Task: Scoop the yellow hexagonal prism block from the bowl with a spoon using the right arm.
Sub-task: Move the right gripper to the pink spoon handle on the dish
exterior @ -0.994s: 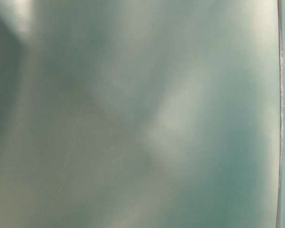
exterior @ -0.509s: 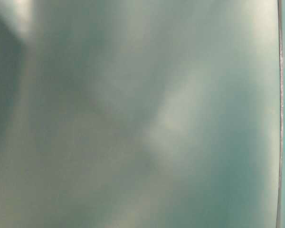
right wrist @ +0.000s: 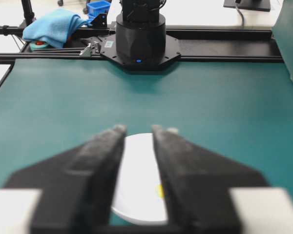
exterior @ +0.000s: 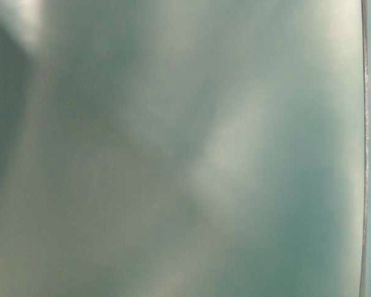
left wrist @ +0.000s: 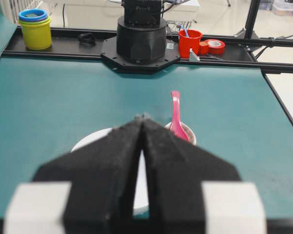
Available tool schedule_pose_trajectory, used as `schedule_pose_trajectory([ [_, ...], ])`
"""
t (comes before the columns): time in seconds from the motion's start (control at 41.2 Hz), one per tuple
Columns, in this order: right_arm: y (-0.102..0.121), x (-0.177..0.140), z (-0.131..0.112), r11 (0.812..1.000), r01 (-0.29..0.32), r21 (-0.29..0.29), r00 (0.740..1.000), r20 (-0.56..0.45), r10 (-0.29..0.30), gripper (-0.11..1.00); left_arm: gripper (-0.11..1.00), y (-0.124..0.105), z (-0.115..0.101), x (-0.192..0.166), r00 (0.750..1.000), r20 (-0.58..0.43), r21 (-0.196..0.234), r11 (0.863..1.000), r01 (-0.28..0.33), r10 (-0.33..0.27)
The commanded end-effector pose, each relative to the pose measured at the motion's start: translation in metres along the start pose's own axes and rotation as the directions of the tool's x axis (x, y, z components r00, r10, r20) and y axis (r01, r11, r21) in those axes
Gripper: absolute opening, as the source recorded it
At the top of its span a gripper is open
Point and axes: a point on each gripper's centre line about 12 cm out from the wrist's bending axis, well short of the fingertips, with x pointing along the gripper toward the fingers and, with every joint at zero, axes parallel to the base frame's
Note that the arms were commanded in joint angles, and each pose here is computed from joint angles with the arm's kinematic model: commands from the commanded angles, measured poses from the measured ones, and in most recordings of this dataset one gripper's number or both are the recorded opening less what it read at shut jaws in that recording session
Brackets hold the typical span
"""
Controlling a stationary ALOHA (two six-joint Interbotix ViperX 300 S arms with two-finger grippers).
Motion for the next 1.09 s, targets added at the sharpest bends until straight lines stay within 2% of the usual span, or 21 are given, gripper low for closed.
schedule_pose_trajectory([
  [0.0,0.000,0.004,0.007,1.000,-0.001,0.018,1.000,0.012,0.001,0.45,0.00,0.000,0.008,0.003,1.000,0.018,0.001,1.000,0.000,0.000],
  [0.073,0.000,0.008,0.000,0.999,0.001,0.052,1.000,-0.017,0.000,0.52,0.00,0.000,0.008,0.003,1.000,0.018,0.003,1.000,0.001,-0.001],
  [0.194,0.002,0.019,-0.019,0.996,0.001,0.090,0.996,-0.092,0.008,0.52,0.00,0.000,0.008,0.003,1.000,0.017,0.003,1.000,0.000,0.000],
  [0.461,0.027,0.048,-0.056,0.992,-0.082,0.095,0.980,-0.173,0.098,0.51,0.00,0.000,0.008,0.003,1.000,0.017,0.002,1.000,0.001,-0.001],
  [0.558,0.033,0.057,-0.070,0.990,-0.094,0.104,0.973,-0.199,0.113,0.51,0.00,0.000,0.008,0.003,1.000,0.018,0.002,1.000,0.001,-0.001],
  [0.8,0.041,0.072,-0.108,0.986,-0.071,0.151,0.965,-0.241,0.107,0.51,0.00,0.000,0.007,0.003,1.000,0.015,0.001,1.000,0.001,-0.001],
  [1.067,0.053,0.071,-0.138,0.979,-0.046,0.201,0.965,-0.243,0.095,0.51,0.00,0.000,0.007,0.004,1.000,0.012,0.001,1.000,0.000,0.000],
])
